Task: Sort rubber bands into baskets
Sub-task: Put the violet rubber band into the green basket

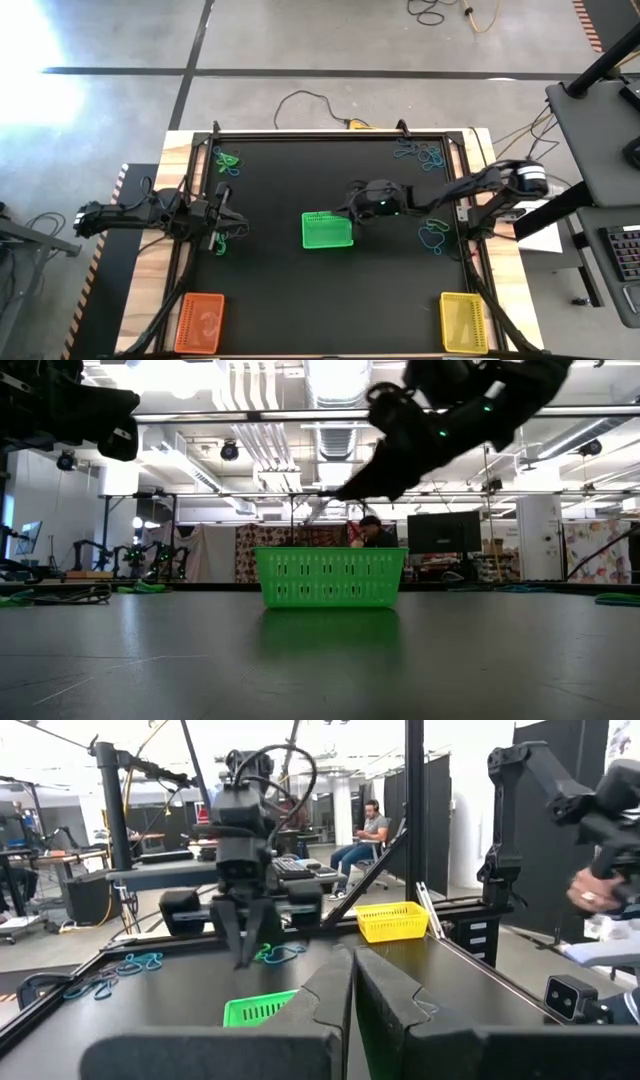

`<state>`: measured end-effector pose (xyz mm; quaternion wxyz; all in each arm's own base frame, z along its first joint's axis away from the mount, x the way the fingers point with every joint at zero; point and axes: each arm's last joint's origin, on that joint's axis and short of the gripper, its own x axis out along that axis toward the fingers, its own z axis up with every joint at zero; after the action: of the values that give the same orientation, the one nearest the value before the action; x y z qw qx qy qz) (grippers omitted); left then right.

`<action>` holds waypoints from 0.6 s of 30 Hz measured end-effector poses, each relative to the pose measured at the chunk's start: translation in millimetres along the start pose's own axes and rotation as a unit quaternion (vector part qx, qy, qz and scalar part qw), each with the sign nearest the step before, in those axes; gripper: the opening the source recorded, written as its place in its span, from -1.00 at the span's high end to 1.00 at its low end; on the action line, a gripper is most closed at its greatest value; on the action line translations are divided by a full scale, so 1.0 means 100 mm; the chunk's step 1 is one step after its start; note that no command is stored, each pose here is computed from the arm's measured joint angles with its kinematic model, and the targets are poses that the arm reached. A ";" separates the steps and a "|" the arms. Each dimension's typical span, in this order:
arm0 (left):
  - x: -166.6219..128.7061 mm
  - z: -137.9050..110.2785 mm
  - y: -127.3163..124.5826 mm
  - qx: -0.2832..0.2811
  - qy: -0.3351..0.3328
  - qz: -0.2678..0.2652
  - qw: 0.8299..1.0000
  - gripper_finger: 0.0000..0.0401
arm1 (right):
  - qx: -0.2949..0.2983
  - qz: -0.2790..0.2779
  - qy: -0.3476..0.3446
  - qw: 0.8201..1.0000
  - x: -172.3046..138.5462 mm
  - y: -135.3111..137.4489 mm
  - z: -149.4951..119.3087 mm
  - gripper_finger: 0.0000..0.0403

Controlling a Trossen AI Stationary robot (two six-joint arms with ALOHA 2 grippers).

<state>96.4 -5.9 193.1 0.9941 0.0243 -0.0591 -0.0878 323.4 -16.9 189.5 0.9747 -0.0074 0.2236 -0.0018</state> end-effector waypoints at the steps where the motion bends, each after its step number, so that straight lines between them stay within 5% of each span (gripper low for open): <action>1: 0.00 0.00 0.00 0.000 0.000 0.000 1.000 1.00 | 0.011 0.003 0.000 1.000 0.06 0.02 0.02 0.96; 9: 0.00 0.00 0.00 0.000 0.001 0.000 1.000 1.00 | 0.035 0.049 0.065 0.996 0.50 0.23 -0.11 0.96; 18: 0.01 -0.01 0.00 -0.001 0.004 0.000 1.000 1.00 | 0.038 0.018 0.144 0.989 0.75 0.26 -0.17 0.96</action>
<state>97.1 -5.9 192.5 0.9943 0.0240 -0.0551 -0.0877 383.3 8.1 141.1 0.9317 0.0336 0.3615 0.0061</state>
